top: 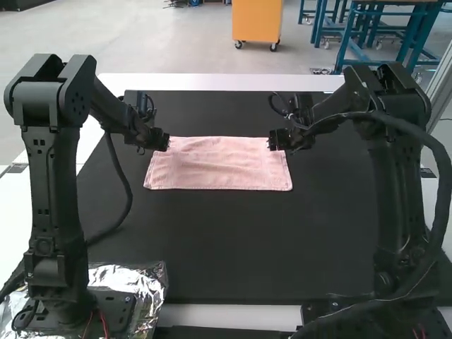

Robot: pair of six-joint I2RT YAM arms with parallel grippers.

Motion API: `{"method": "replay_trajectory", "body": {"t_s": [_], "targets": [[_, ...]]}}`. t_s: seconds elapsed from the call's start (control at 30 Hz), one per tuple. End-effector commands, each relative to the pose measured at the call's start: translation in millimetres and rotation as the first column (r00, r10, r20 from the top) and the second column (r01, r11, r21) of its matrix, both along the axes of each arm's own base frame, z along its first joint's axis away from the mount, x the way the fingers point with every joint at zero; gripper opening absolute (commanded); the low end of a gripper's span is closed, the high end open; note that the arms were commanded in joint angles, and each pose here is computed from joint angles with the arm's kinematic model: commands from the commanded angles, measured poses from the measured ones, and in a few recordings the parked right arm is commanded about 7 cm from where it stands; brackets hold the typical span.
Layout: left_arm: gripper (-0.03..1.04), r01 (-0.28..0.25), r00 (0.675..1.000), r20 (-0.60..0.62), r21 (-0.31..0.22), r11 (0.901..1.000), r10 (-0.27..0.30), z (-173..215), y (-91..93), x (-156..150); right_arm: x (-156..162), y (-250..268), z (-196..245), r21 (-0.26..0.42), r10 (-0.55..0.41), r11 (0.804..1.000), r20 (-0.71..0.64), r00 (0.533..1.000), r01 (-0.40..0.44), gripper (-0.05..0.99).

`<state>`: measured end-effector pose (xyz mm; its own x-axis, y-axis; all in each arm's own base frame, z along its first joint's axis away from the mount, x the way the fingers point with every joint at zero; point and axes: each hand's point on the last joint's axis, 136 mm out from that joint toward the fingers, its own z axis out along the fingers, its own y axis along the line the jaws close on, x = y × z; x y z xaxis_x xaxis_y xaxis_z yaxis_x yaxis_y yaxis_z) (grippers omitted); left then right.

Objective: Fold the towel.

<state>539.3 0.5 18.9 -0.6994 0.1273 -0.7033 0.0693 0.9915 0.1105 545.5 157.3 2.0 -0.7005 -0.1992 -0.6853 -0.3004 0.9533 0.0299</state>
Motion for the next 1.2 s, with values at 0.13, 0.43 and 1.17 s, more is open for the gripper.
{"method": "replay_trajectory", "body": {"t_s": [0.13, 0.43, 1.17], "targets": [[0.93, -0.010, 1.000, 0.011, -0.011, 0.9999, 0.010, -1.8, 1.0, 14.5, 10.7, -3.1, -3.4, -0.015, 0.000, 1.000, 0.005, 1.000, 0.000, 0.90], [0.91, -0.022, 0.998, -0.064, -0.007, 0.9997, 0.022, -27.3, 2.7, 4.4, 2.5, -8.9, -25.5, -0.040, -0.012, 0.999, -0.045, 0.999, 0.010, 0.91], [0.02, 0.008, 0.999, -0.043, -0.113, 0.9936, -0.013, 0.5, 3.4, -1.4, 2.8, 6.9, 30.6, 0.036, 0.047, 0.998, 0.031, 0.998, -0.048, -0.02]]}}
